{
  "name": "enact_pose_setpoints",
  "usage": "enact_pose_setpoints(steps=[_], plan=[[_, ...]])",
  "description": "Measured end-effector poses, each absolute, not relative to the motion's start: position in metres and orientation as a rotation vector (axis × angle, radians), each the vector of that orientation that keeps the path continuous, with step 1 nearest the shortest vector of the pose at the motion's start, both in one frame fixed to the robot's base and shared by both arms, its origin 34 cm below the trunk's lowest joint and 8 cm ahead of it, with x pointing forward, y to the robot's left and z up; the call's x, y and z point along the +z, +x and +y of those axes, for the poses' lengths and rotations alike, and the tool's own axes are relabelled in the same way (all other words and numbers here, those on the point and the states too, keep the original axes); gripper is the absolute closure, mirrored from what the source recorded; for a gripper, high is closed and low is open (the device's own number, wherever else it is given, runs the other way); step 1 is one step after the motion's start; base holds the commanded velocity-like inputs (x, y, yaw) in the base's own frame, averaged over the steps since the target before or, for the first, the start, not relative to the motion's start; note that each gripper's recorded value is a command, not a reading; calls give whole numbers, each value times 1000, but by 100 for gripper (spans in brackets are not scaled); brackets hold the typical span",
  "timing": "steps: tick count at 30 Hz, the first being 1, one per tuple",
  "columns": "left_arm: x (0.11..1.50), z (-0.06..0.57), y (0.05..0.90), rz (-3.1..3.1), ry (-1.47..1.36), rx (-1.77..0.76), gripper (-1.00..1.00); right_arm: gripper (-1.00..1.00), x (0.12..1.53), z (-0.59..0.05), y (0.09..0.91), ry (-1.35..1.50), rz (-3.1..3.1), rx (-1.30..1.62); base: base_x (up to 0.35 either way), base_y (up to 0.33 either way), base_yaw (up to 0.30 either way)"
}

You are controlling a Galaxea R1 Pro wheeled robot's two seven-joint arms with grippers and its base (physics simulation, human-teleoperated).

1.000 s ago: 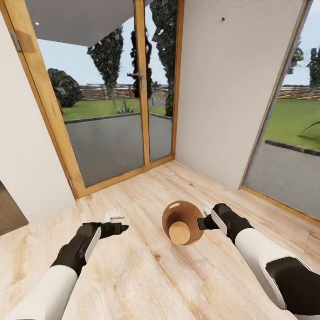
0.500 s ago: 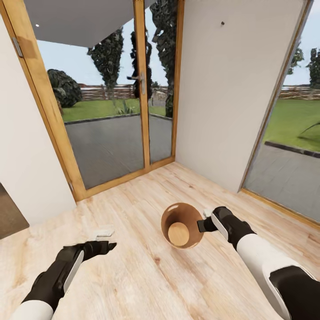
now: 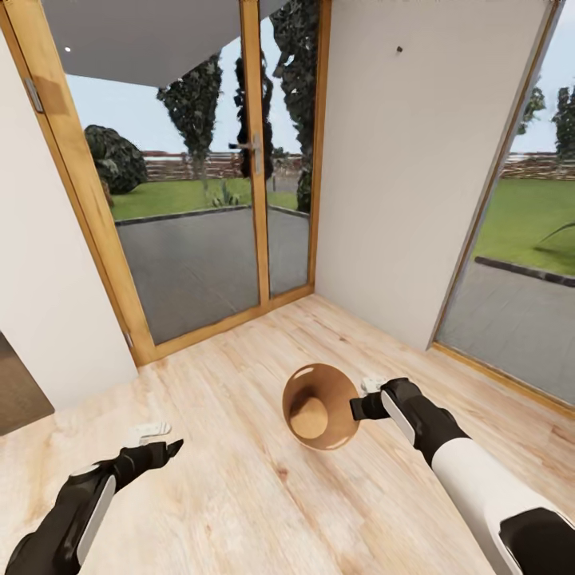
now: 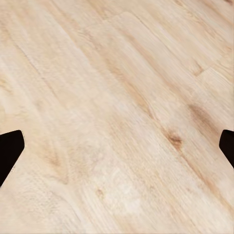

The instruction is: Put the three can of soda from the living room inside the tash can in the kitchen.

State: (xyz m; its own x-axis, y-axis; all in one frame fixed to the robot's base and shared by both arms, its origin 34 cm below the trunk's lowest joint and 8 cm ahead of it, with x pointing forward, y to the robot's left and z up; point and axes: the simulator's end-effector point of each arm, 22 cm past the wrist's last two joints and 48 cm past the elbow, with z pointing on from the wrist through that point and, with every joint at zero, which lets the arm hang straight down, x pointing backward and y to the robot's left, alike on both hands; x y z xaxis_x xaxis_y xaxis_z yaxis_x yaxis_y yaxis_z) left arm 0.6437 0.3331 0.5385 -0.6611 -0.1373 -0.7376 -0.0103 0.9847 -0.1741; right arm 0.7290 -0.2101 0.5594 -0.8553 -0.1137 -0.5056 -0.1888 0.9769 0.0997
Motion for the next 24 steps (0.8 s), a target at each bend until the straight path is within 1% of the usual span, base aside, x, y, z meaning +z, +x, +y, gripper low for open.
enact_pose_setpoints(steps=[9, 24], plan=[[577, 344, 636, 2195, -83, -145, -100, 100, 569, -219, 724, -210, 2618, 188, 0, 0, 0], [615, 384, 624, 2120, -170, -81, -100, 100, 591, -230, 717, -224, 2573, 175, 0, 0, 0]])
